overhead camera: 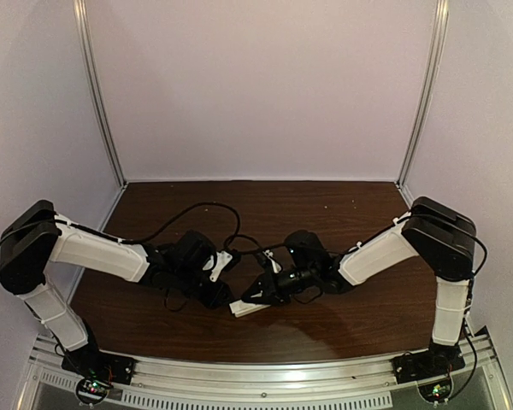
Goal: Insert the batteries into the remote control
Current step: Load the battery cover onto the remote control without the battery cover.
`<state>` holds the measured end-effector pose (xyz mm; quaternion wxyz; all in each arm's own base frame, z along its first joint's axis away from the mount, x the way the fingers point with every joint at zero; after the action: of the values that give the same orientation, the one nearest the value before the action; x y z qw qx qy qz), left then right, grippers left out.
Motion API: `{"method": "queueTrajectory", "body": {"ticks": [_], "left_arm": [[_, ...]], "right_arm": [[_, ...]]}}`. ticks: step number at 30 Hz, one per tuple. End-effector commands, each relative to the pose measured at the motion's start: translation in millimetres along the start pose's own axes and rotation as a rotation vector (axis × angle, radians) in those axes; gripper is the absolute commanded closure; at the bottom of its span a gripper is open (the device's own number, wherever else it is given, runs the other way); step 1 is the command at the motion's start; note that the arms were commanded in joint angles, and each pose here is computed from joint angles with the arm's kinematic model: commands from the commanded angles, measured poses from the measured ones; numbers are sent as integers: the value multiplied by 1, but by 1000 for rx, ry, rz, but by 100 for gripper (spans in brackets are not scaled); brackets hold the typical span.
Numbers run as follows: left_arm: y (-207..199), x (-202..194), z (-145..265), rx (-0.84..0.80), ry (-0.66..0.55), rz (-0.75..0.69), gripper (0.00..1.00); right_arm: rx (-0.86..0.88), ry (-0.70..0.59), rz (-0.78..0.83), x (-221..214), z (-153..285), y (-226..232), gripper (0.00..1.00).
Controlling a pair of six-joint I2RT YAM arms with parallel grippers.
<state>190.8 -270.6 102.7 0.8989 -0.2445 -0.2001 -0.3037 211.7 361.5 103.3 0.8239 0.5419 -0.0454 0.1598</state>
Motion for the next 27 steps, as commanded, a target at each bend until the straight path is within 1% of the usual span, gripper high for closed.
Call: {"method": "queueTrajectory", "body": {"ticks": [1, 11, 18, 27], "left_arm": [[-7, 8, 3, -23, -23, -28, 77], [-7, 7, 3, -23, -21, -26, 76], [-5, 7, 13, 10, -44, -3, 74], [0, -9, 19, 23, -29, 34, 73]], "right_arm": [[-1, -16, 9, 8, -4, -3, 90], [-24, -7, 15, 13, -13, -5, 91], [-72, 30, 7, 4, -17, -19, 91], [-130, 64, -8, -7, -18, -36, 92]]}}
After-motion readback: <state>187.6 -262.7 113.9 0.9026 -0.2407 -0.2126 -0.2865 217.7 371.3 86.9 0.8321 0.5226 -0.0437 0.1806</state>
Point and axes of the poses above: each gripper's point midway between its finger pads, its own z axis back along the fingers, its own y axis along the line the jaws close on, x = y × z, the point moved 9 cm from there along z, back along the fingers, and after that the axes turned 4 degrees about z, right-handed, at the moved point
